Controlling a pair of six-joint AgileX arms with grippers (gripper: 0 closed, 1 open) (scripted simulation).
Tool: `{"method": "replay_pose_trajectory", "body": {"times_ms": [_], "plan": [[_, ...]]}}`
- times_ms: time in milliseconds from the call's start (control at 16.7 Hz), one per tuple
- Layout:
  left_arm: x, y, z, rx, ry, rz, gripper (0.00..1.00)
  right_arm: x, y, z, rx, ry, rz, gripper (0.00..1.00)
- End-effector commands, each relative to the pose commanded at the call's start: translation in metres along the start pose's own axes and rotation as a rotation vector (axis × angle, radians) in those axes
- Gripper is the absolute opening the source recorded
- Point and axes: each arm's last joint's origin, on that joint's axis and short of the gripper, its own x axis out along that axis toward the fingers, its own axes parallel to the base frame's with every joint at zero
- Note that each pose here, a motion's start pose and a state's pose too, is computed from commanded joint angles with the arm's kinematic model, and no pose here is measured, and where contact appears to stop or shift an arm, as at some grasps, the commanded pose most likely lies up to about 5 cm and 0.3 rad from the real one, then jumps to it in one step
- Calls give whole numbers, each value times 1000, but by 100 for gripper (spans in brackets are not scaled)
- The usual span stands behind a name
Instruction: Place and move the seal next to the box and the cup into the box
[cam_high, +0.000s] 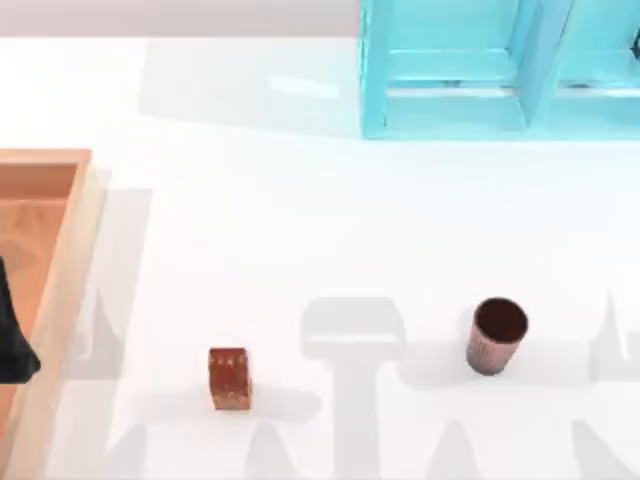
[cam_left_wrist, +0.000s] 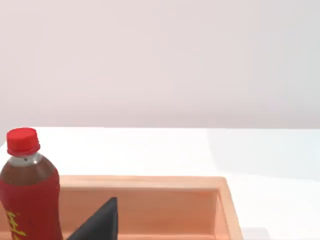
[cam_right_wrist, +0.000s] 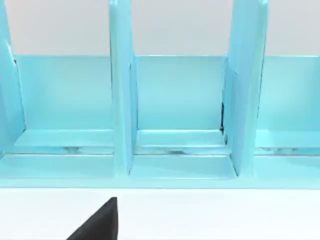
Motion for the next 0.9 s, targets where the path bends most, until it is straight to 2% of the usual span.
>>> {"method": "replay_pose_trajectory", "body": {"times_ms": [240, 420, 600, 900], "plan": [[0, -2, 6, -18, 27, -19, 100, 0, 0, 0, 0, 0, 0, 100], [3, -9, 26, -76, 137, -77, 100, 0, 0, 0, 0, 0, 0, 100], [15, -21, 51, -141, 348, -144, 100, 0, 0, 0, 0, 0, 0, 100], [63, -61, 72, -176, 857, -189, 100, 0, 0, 0, 0, 0, 0, 100]]}}
